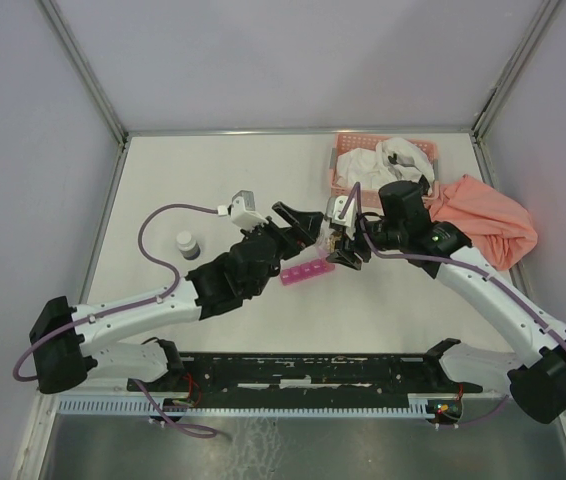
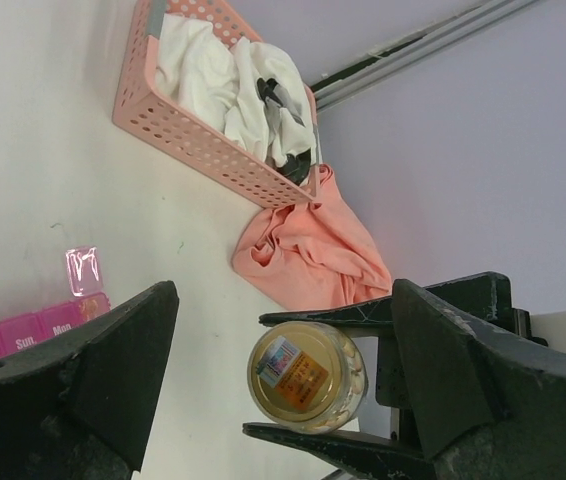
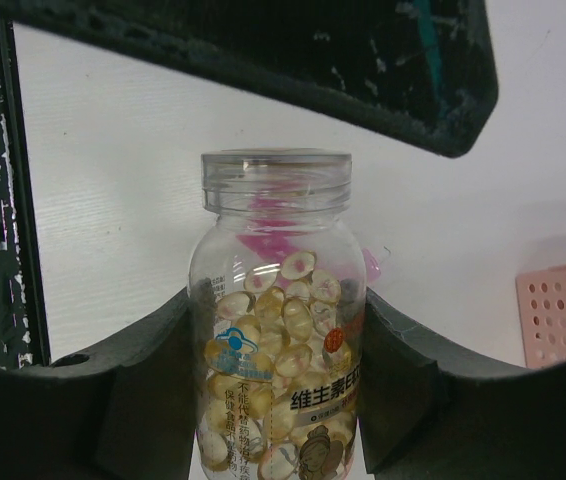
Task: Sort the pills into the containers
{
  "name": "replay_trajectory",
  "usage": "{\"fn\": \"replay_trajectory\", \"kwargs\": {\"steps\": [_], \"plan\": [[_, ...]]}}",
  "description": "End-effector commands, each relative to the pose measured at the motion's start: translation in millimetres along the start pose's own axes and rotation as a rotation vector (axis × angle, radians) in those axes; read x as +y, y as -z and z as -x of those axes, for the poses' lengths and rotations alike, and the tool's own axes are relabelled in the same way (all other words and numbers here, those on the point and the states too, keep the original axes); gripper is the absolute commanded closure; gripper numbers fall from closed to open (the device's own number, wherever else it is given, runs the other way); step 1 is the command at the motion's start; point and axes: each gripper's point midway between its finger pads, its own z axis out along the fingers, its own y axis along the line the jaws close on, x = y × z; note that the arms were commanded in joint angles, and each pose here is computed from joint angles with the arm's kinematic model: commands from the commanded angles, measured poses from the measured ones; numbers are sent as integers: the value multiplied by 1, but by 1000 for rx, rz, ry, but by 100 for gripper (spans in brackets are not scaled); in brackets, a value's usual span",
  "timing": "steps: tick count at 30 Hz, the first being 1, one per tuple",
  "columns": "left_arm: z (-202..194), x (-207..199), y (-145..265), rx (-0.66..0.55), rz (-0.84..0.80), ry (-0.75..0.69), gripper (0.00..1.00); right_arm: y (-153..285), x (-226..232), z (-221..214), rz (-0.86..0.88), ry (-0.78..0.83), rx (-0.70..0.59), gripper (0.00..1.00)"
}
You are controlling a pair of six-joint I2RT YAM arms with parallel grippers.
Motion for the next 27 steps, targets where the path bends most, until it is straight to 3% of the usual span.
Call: {"fn": "replay_trajectory", "kwargs": {"steps": [1, 27], "plan": [[10, -17, -4, -48, 20, 72, 8, 3, -9, 18, -32, 52, -34, 97], [-11, -17, -7, -25, 61, 175, 39, 0, -14, 15, -58, 12, -15, 97]]}}
